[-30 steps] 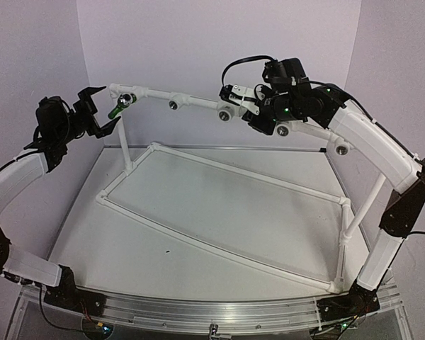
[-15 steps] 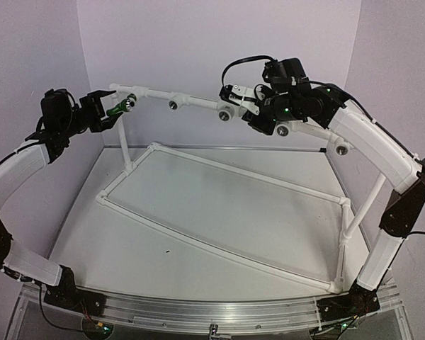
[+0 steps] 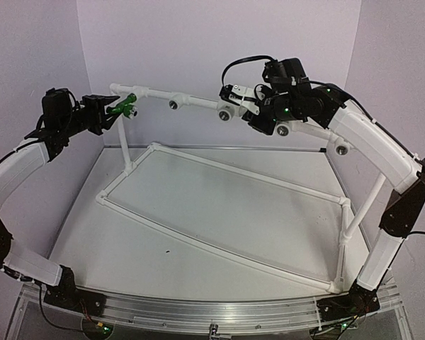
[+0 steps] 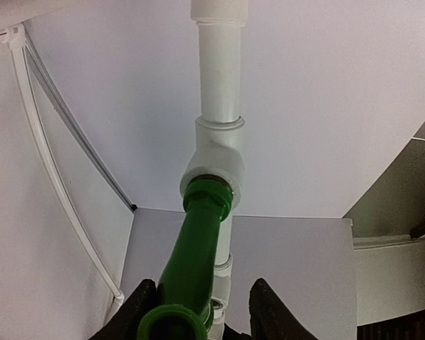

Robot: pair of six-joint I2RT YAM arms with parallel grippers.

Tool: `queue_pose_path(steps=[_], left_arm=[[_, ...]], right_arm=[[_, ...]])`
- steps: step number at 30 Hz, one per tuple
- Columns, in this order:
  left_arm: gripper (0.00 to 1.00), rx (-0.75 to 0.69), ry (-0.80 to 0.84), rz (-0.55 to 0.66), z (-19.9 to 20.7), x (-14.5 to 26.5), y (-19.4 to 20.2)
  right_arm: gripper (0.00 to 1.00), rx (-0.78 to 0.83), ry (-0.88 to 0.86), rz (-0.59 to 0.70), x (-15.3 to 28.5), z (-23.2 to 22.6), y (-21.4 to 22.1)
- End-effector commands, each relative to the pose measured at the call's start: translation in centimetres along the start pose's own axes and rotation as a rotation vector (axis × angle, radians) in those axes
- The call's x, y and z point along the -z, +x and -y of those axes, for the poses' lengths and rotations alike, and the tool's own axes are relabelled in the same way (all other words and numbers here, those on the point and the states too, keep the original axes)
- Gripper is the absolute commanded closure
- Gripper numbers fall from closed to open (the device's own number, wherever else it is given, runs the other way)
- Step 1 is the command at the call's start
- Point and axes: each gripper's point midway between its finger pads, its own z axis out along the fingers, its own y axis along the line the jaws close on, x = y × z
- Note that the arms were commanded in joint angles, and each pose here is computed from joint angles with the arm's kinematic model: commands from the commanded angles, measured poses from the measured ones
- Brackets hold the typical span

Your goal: Install the water faucets

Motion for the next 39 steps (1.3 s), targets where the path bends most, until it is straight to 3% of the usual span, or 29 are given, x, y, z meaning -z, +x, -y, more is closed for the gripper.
queue_pose_path(steps=[1,8,14,18,29,33,39], left_arm=[[0.61,-0.204,0.096,0.007,3.5,0.4,0.2],[0.75,-0.425,0.021,0.032,3.2,0.5,-0.2],[0.79,-0.587,-0.031,0.013,2.0,0.0,-0.3],[0.82,-0.774,-0.067,0.022,2.2,0.0,-0.3],[0.85,-1.544,-0.178,0.035,1.9,-0.9,2.0],[0.81,-1.903,-0.248,0.028,1.3,-1.2,2.6],[0.78,-2.320,-0.377,0.054,0.3,-1.5,1.8]], right_arm=[[1.00,-0.111,-0.023,-0.010,0.1,-0.8,-0.1],[1.00,-0.111,-0.024,-0.011,0.3,-0.9,0.0],[1.00,-0.111,-0.023,-0.009,0.5,-0.8,0.0],[1.00,-0.108,-0.021,-0.009,0.7,-0.8,0.1],[1.00,-0.105,-0.018,-0.013,0.8,-0.8,0.2],[1.00,-0.103,-0.013,-0.018,0.9,-0.7,0.3],[1.00,-0.108,-0.007,-0.032,0.8,-0.7,0.7]])
